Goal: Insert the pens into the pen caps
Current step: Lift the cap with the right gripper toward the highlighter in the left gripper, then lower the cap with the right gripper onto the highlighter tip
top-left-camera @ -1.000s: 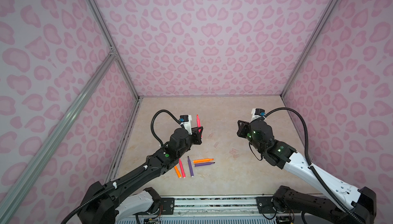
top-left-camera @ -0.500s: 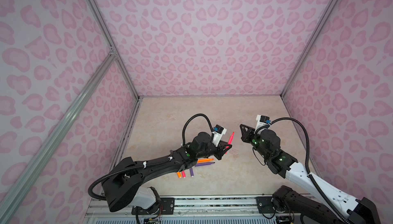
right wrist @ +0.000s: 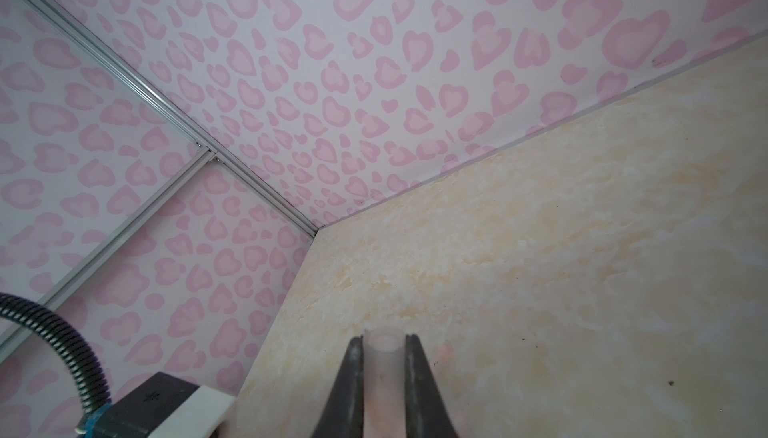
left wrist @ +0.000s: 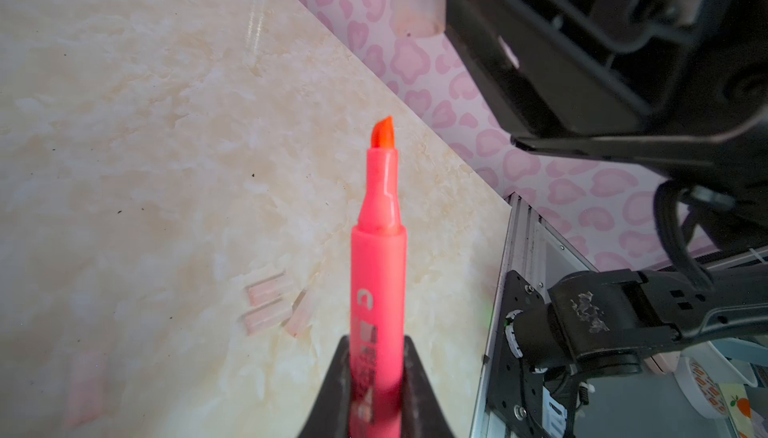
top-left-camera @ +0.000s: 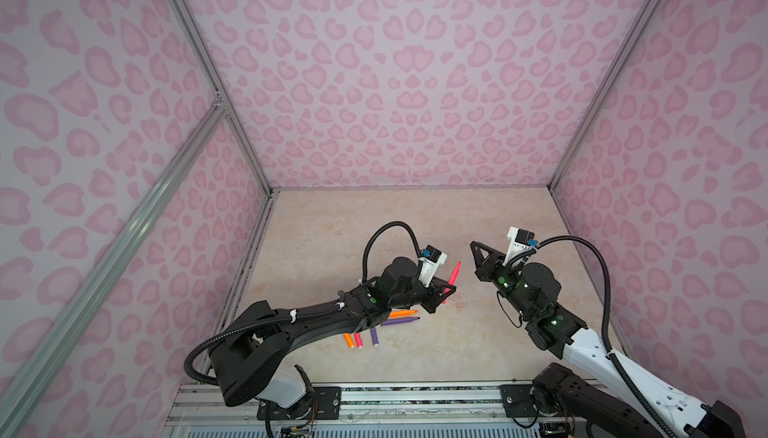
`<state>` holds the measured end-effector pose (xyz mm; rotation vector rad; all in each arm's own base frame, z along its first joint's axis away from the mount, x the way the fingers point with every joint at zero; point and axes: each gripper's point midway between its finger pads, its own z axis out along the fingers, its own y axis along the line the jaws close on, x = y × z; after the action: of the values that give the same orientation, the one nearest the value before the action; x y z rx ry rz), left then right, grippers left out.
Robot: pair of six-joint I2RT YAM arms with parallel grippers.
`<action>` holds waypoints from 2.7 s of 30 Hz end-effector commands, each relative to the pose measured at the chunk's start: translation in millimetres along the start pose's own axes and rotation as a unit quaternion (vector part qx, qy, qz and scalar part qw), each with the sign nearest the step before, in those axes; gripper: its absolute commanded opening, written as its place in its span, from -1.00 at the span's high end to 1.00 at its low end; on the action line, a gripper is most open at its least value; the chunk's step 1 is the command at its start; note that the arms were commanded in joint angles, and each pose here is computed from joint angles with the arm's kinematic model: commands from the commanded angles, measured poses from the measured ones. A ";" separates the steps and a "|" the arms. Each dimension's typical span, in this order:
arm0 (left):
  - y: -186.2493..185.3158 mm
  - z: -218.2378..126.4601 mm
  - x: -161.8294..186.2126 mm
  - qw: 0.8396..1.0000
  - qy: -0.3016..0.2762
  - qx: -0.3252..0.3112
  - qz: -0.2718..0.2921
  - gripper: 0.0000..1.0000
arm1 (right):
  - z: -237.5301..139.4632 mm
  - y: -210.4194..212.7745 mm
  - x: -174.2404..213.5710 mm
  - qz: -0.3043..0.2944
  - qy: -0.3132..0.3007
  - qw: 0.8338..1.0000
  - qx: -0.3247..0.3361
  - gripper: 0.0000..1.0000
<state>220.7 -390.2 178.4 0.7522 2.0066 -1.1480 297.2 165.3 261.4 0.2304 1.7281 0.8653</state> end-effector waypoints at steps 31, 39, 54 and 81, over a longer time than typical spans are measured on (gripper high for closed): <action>6.6 1.4 -8.2 1.000 -0.009 -0.024 -0.003 0.92 | 17.1 9.6 24.3 0.039 0.049 0.997 -0.037 1.00; 8.8 -3.4 -10.8 0.999 -0.018 -0.033 -0.002 0.92 | 17.3 10.8 27.1 0.039 0.054 0.997 -0.042 1.00; 11.5 -5.7 -13.6 0.999 -0.021 -0.038 -0.002 0.93 | 20.5 18.6 36.5 0.037 0.070 0.995 -0.054 1.00; 25.5 -32.4 -27.5 0.995 -0.074 -0.059 -0.011 0.92 | 18.6 43.5 63.9 0.026 0.090 0.990 -0.102 1.00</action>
<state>235.0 -358.3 179.4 0.6433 2.0227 -1.0424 284.4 235.1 237.8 0.0902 1.8090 1.0947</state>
